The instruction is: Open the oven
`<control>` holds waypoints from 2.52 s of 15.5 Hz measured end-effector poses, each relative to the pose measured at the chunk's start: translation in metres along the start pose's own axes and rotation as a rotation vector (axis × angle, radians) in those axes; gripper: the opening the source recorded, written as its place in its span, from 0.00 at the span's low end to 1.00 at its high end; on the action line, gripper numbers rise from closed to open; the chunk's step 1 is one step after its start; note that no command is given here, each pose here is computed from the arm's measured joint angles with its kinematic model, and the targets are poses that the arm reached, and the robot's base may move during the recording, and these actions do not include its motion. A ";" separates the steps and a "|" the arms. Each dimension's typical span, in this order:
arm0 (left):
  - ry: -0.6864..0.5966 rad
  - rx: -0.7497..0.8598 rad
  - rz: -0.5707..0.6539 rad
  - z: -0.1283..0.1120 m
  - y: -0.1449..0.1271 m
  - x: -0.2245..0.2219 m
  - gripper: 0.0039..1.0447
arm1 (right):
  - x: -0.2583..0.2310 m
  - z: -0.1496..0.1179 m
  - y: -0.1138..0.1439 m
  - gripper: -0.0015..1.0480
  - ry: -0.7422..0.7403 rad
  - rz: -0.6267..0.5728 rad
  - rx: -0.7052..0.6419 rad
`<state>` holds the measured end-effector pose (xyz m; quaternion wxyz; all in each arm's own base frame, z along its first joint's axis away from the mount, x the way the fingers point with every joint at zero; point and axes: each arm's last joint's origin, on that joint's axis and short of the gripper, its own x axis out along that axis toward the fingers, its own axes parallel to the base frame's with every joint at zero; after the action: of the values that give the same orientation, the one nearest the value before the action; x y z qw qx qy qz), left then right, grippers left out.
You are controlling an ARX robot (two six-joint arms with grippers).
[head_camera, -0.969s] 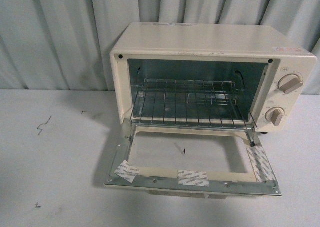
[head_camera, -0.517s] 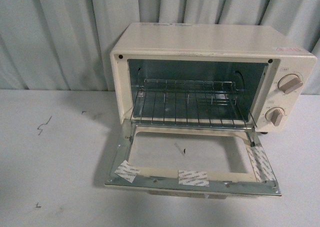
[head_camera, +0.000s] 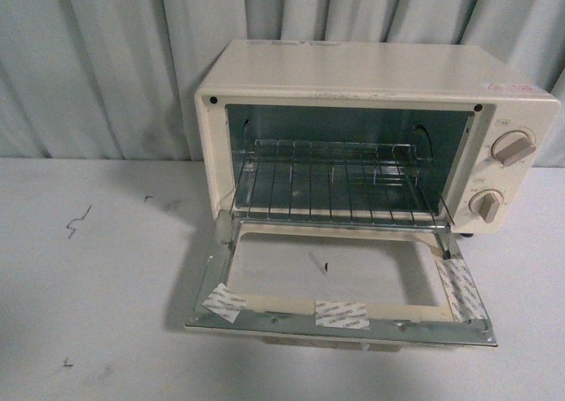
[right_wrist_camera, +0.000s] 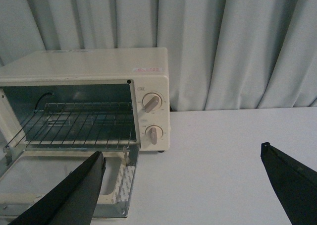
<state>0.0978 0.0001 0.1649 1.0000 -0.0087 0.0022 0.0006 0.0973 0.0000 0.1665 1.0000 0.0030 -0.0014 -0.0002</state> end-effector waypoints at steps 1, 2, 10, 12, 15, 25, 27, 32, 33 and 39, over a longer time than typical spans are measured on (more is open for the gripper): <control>0.000 0.000 0.000 0.000 0.000 0.000 0.96 | 0.000 0.000 0.000 0.94 0.000 0.000 0.000; 0.000 0.000 0.000 0.000 0.000 0.000 0.93 | 0.000 0.000 0.000 0.94 0.000 0.000 0.000; 0.000 0.000 0.000 0.000 0.000 0.000 0.94 | 0.000 0.000 0.000 0.94 0.000 0.000 0.000; 0.000 0.000 0.000 0.000 0.000 0.000 0.94 | 0.000 0.000 0.000 0.94 0.000 0.000 0.000; 0.000 0.000 0.000 0.000 0.000 0.000 0.94 | 0.000 0.000 0.000 0.94 0.000 0.000 0.000; 0.000 0.000 0.000 0.000 0.000 0.000 0.94 | 0.000 0.000 0.000 0.94 0.000 0.000 0.000; 0.000 0.000 0.000 0.000 0.000 0.000 0.94 | 0.000 0.000 0.000 0.94 0.000 0.000 0.000; 0.000 0.000 0.000 0.000 0.000 0.000 0.94 | 0.000 0.000 0.000 0.94 0.000 0.000 0.000; 0.000 0.000 0.000 0.000 0.000 0.000 0.94 | 0.000 0.000 0.000 0.94 0.000 0.000 0.000; 0.000 0.000 0.000 0.000 0.000 0.000 0.94 | 0.000 0.000 0.000 0.94 0.000 0.000 0.000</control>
<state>0.0978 0.0001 0.1649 1.0000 -0.0087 0.0022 0.0006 0.0973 0.0000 0.1665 1.0000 0.0030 -0.0014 -0.0002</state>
